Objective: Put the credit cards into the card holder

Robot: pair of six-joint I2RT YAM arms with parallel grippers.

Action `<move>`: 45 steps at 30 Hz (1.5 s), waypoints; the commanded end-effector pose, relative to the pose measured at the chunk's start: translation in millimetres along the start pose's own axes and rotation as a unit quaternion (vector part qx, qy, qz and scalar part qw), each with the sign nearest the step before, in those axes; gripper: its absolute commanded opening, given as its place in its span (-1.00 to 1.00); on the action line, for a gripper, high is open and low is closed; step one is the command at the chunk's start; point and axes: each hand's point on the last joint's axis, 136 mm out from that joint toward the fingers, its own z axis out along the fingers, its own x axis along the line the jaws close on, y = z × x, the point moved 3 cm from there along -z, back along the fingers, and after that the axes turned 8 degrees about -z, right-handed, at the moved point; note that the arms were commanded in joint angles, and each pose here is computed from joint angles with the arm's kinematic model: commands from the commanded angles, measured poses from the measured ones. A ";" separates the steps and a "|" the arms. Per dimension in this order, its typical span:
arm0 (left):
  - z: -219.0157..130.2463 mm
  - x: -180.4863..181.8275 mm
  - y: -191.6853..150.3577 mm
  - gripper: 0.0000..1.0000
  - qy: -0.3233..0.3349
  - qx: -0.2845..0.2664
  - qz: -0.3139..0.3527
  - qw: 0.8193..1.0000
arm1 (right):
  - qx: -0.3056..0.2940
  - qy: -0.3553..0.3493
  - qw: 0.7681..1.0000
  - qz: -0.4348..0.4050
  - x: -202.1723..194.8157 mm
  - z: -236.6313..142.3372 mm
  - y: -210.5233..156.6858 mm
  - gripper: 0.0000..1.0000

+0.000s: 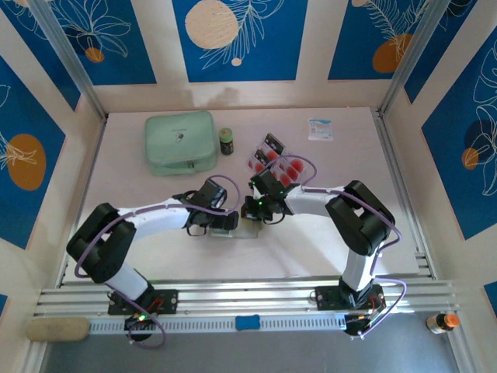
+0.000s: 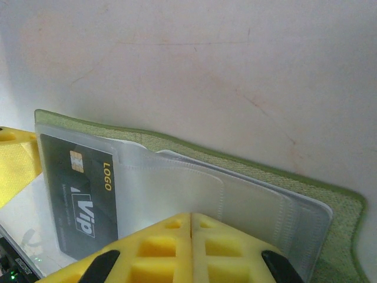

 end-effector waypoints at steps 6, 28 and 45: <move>8.3 7.8 -12.2 1.00 0.018 0.015 0.011 1.000 | -0.016 0.013 1.000 0.008 5.2 -15.3 6.3 -0.71; 6.7 8.4 -11.9 1.00 0.018 0.011 0.008 1.000 | -0.008 0.015 1.000 0.026 -6.6 -5.8 -0.1 -0.19; -11.9 -0.9 1.4 1.00 -0.003 -0.016 0.002 1.000 | -0.004 0.070 0.997 0.009 22.3 -17.2 7.9 -0.20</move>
